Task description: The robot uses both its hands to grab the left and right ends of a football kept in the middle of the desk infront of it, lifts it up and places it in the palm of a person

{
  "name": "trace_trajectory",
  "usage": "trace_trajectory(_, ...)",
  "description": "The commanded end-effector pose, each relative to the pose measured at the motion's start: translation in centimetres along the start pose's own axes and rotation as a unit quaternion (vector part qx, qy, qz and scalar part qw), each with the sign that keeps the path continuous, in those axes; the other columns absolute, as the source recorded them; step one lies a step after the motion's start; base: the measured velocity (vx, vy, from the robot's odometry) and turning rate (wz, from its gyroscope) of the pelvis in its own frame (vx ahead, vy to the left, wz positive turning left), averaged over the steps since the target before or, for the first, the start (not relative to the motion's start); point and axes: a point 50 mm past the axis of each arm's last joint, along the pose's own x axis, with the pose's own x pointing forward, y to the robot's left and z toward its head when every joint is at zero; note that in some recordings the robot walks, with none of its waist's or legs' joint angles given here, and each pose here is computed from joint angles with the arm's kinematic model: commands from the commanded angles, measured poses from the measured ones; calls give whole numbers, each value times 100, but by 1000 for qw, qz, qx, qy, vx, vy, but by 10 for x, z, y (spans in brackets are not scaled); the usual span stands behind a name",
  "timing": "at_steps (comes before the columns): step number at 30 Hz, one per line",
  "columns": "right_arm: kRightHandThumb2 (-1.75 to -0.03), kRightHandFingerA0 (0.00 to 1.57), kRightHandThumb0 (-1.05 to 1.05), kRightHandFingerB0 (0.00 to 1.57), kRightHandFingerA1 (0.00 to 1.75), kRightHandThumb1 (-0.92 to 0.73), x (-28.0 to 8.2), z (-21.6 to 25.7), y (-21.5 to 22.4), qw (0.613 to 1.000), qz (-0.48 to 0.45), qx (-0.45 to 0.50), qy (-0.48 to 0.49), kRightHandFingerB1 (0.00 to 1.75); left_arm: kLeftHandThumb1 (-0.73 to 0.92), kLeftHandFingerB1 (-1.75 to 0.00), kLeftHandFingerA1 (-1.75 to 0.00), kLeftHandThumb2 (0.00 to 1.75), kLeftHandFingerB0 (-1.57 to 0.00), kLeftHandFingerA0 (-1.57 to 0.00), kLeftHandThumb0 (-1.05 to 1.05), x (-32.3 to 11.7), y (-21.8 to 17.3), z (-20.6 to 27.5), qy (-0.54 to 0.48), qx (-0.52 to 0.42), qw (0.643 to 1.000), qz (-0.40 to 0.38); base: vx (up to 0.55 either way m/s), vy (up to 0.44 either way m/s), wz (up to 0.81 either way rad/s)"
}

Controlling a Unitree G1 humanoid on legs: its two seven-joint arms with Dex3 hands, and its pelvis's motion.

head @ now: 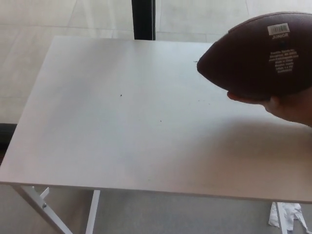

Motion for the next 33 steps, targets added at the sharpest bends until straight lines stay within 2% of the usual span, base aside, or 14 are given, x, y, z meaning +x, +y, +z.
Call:
trace_trajectory(1,-64,75,-54,19,163,-73,4,-17,-36,984,-146,16,101,75,44,-87,-128,89,-52,-103,-60,0,65,3,-33,-40,982,184,0,0,0)
trace_trajectory(4,-61,74,-52,24,173,-74,17,-10,-22,972,-137,112,157,63,47,-79,-113,92,-50,-88,-65,15,44,11,-5,-2,986,166,0,0,0)
trace_trajectory(5,-58,70,-46,34,169,-71,21,-9,-15,968,-124,137,167,68,58,-76,-114,58,-53,-84,-60,20,35,14,7,14,988,152,0,0,0)
trace_trajectory(7,-59,32,-42,37,124,-73,32,-3,-1,963,-108,169,179,60,49,-66,-94,92,-43,-85,-56,27,12,18,21,70,994,82,0,0,0)
trace_trajectory(9,-56,33,-42,29,125,-78,34,-2,4,951,-124,221,175,84,63,-70,-106,59,-56,-107,-58,27,1,12,24,104,993,49,0,0,0)
trace_trajectory(11,-94,93,-52,44,125,-58,34,-10,4,961,-123,165,184,72,50,-62,-78,91,-46,-58,-59,28,-12,-4,49,143,989,-7,0,0,0)
trace_trajectory(15,-64,90,-56,27,174,-68,33,-16,-3,985,-65,13,157,57,50,-62,-73,91,-50,-50,-61,25,-19,-9,66,210,970,-99,0,0,0)
trace_trajectory(16,-61,75,-57,12,165,-63,32,-18,-4,991,-12,-17,131,39,59,-52,-72,58,-51,-56,-62,25,-17,-11,62,219,970,-87,0,0,0)
trace_trajectory(23,-85,102,-73,11,129,-49,29,-12,-10,994,54,-56,81,49,55,-52,-78,57,-71,-68,-64,22,-6,-12,4,103,994,-35,0,0,0)
trace_trajectory(24,-83,62,-67,17,94,-48,30,-13,-6,992,64,-64,84,47,55,-53,-79,57,-71,-69,-63,22,-6,-10,-5,97,995,-30,0,0,0)
trace_trajectory(27,-78,121,-62,37,135,-44,30,-13,7,988,94,-98,68,50,51,-54,-76,56,-80,-79,-57,25,-8,-5,-20,76,997,-18,0,0,0)
trace_trajectory(30,-56,123,-51,43,137,-51,29,-12,8,988,109,-99,46,40,51,-54,-72,56,-70,-82,-53,25,-11,-3,-18,88,996,-27,0,0,0)
trace_trajectory(32,-56,108,-52,36,95,-52,27,-8,6,988,119,-96,33,41,51,-53,-70,56,-65,-80,-50,25,-11,-6,-12,86,996,-30,0,0,0)
trace_trajectory(33,-56,66,-52,34,74,-52,27,-6,6,988,120,-92,29,40,52,-52,-67,56,-66,-80,-51,26,-12,-5,-13,88,996,-32,0,0,0)
